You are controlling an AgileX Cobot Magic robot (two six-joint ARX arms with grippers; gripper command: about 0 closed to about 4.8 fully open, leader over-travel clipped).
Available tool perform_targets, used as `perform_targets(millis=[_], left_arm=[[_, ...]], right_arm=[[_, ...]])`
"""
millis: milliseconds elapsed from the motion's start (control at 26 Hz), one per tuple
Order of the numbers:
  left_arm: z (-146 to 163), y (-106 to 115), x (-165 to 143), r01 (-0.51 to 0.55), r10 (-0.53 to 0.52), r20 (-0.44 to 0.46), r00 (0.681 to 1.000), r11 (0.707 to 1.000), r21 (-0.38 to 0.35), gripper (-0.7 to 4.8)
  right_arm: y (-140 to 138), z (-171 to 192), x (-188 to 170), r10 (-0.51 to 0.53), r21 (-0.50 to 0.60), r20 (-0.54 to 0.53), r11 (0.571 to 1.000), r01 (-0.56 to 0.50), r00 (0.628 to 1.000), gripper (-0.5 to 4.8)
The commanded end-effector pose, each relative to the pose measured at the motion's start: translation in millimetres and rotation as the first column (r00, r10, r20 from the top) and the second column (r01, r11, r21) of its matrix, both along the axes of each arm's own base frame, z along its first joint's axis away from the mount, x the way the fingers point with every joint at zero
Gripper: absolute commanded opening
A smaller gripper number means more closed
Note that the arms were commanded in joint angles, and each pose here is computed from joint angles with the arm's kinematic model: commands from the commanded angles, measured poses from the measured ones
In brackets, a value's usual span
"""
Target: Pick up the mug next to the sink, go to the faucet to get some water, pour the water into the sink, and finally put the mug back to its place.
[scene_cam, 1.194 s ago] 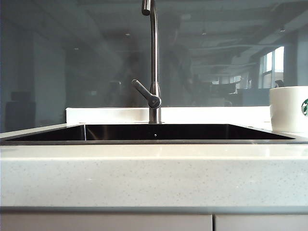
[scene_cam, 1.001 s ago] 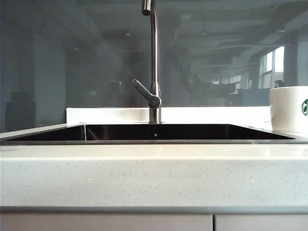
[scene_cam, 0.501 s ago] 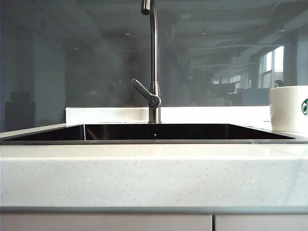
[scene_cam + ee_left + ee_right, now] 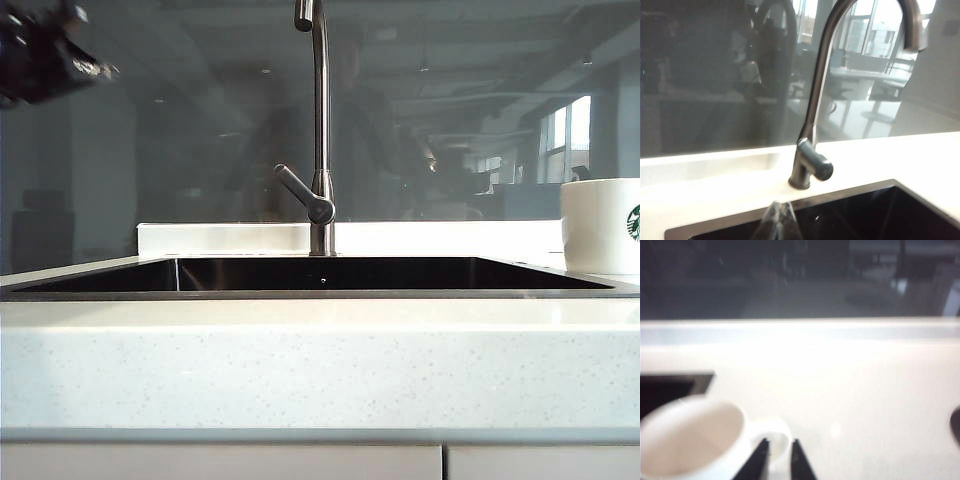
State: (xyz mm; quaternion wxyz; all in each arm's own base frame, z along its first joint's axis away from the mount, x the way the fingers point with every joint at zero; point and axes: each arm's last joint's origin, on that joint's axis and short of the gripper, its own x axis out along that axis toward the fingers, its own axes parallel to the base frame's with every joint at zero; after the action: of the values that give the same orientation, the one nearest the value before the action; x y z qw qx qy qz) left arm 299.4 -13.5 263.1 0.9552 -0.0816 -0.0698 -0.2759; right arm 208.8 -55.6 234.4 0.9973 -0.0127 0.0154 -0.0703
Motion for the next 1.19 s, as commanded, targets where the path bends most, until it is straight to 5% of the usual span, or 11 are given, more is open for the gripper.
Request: perform_targets(millis=[39,154,231,578,693,1001,1194], left_arm=[[-12,-3,13,0.044,-0.044,0.002,0.999,0.998,0.041,-0.05],[-24,-7,22,0.186,-0.187,0.003,0.982,0.98,0.075,-0.05],[-35,-7,33,0.195,-0.193,-0.03,0.981,0.978,0.071,-0.05],[-43,-8,80,0.237,-0.236,-0.032,0.971,0.969,0.07,-0.05],[-41,-8,85,0.234,-0.233,-0.023,0.972,0.969,0.072,-0.05],[-45,-8,89,0.232,-0.229,-0.044,0.972,0.97,0.068,-0.05],[-45,-8,89,0.231,-0.228,-0.044,0.973,0.971,0.069,-0.05]], right_arm=[[-19,-9,15,0.107,-0.007,0.021,0.994,-0.107,0.994,0.68],[-30,-18,26,0.163,0.022,-0.025,0.986,-0.162,0.986,1.32],[-38,-27,42,0.162,0.026,-0.069,0.987,-0.161,0.984,1.79],[-54,-56,91,0.211,0.061,-0.167,0.977,-0.204,0.963,1.82],[-49,-59,95,0.225,0.008,-0.182,0.974,-0.227,0.957,2.26],[-47,-67,110,0.221,-0.028,-0.164,0.973,-0.229,0.961,2.24],[-50,-65,117,0.221,-0.038,-0.147,0.973,-0.229,0.964,1.37]])
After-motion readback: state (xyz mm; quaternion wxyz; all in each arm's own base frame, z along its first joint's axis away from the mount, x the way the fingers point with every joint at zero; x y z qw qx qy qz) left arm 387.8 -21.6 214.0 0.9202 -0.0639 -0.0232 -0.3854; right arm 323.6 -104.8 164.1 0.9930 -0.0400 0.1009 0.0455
